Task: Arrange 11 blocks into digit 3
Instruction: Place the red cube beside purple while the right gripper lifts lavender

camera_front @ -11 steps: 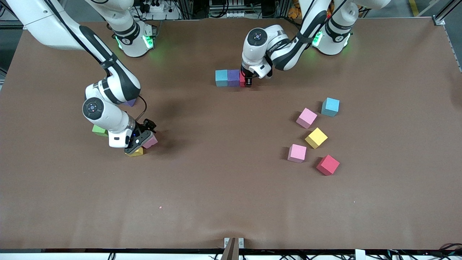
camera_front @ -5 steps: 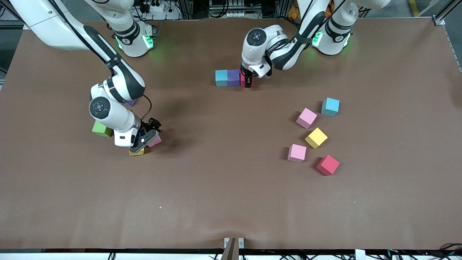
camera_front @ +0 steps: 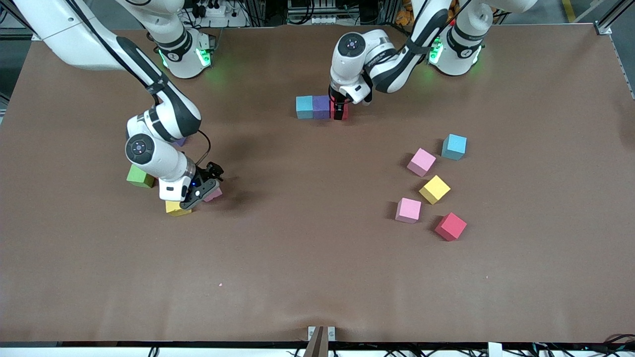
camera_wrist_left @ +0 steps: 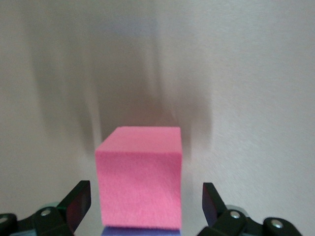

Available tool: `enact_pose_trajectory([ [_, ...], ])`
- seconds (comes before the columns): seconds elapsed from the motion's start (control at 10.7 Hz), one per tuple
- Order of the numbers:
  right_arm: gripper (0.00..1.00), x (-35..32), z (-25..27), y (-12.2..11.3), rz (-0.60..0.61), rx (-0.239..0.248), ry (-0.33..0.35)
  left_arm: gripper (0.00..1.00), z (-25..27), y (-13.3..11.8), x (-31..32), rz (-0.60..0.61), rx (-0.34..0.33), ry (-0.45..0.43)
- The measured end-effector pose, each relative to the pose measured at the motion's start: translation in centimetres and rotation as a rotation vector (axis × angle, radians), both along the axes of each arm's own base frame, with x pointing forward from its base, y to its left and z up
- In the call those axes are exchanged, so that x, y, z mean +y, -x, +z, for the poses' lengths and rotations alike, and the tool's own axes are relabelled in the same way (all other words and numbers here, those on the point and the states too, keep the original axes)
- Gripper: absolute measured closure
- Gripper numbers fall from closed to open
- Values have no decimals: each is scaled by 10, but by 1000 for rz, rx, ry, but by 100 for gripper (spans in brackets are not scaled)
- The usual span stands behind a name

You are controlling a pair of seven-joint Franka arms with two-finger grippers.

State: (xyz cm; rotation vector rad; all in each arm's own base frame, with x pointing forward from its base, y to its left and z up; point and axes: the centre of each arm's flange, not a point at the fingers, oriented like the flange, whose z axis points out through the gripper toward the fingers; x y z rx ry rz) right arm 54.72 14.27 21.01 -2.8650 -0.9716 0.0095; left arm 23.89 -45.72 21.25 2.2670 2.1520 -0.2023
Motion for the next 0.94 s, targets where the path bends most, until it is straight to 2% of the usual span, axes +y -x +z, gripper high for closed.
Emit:
enact_pose_trajectory([
  [0.65, 1, -18, -13, -1, -11, 11, 28, 0, 55, -16, -3, -105, -79, -14],
  [0.75, 10, -18, -14, -1, -12, 12, 27, 0, 64, -28, 0, -115, -84, -26],
  [0.84, 11, -18, -14, -1, -14, 11, 26, 0, 76, -45, 4, -138, -87, -38],
  [0.94, 24, -18, -13, -2, -15, 10, 26, 0, 86, -61, 6, -157, -91, -41],
])
